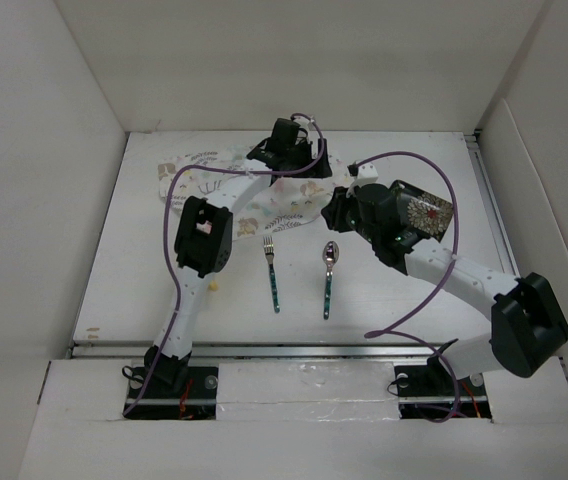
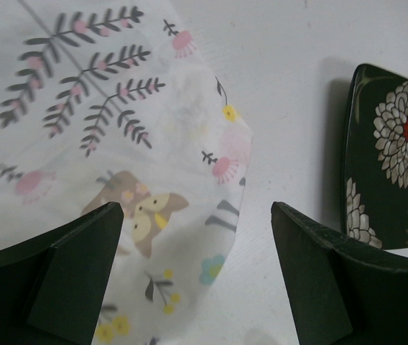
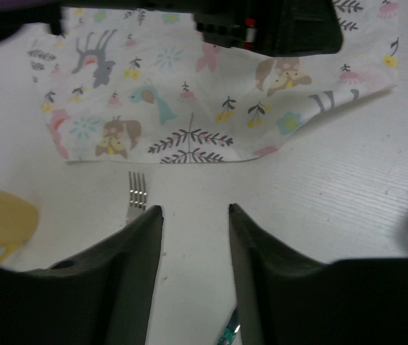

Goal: Set the dinner table for one person

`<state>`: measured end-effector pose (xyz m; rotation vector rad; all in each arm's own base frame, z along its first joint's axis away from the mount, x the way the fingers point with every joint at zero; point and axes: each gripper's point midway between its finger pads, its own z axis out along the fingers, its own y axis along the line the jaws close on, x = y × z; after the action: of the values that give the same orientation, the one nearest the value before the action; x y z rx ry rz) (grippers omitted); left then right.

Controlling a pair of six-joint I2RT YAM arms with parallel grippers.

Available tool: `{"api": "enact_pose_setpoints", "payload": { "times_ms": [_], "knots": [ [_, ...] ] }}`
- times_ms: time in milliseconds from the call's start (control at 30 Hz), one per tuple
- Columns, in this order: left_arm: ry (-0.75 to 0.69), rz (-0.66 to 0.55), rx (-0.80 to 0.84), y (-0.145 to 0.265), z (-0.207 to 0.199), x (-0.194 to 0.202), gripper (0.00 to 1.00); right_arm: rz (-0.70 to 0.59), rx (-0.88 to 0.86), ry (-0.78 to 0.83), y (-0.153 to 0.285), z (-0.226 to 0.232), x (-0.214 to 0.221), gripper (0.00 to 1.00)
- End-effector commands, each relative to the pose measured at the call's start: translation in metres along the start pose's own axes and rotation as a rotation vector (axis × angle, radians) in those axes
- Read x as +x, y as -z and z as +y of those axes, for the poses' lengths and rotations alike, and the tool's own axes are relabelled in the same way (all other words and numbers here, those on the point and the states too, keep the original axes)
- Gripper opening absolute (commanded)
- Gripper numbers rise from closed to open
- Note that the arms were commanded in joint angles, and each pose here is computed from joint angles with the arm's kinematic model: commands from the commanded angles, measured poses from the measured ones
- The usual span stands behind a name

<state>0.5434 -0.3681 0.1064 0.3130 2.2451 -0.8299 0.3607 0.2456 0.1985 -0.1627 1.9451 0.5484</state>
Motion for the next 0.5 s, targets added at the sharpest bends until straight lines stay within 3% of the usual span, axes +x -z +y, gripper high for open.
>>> {"api": "enact_pose_setpoints", "payload": {
  "times_ms": [0,33,67,100,133,167,200,233,300,333,400,467],
  "knots": [
    [-0.048,-0.420,-0.041,0.144,-0.045,-0.143,0.81,-0.073,0.096,-0.054,-0.023,-0.018,-0.017,0.34],
    [0.007,-0.371,-0.089,0.137,-0.019,-0.110,0.75,-0.065,0.129,-0.071,-0.030,-0.030,-0.016,0.07],
    [0.027,-0.460,-0.091,0.176,-0.026,-0.128,0.72,-0.055,0.147,-0.080,-0.036,-0.037,-0.014,0.00],
    [0.063,-0.529,-0.140,0.189,-0.006,-0.135,0.67,-0.013,0.174,-0.097,-0.049,-0.047,0.001,0.00],
    [0.115,-0.500,-0.199,0.189,0.018,-0.107,0.43,-0.014,0.195,-0.114,-0.058,-0.058,-0.005,0.00],
    [0.120,-0.540,-0.234,0.207,0.022,-0.111,0.32,-0.005,0.216,-0.122,-0.063,-0.065,-0.004,0.00],
    [0.143,-0.540,-0.365,0.214,0.050,-0.102,0.26,0.027,0.251,-0.124,-0.074,-0.077,0.009,0.00],
    [0.134,-0.525,-0.451,0.222,0.069,-0.098,0.21,0.013,0.273,-0.133,-0.081,-0.083,-0.001,0.23],
    [0.129,-0.437,-0.628,0.227,0.104,-0.077,0.23,0.040,0.341,-0.153,-0.088,-0.107,0.002,0.48],
    [0.123,-0.413,-0.695,0.230,0.116,-0.069,0.36,0.057,0.332,-0.163,-0.099,-0.111,0.004,0.63],
    [0.117,-0.341,-0.834,0.232,0.148,-0.044,0.62,0.058,0.336,-0.177,-0.111,-0.125,0.003,0.69],
    [0.133,-0.304,-0.886,0.237,0.171,-0.031,0.72,0.081,0.347,-0.185,-0.127,-0.133,0.004,0.72]
  ]
}}
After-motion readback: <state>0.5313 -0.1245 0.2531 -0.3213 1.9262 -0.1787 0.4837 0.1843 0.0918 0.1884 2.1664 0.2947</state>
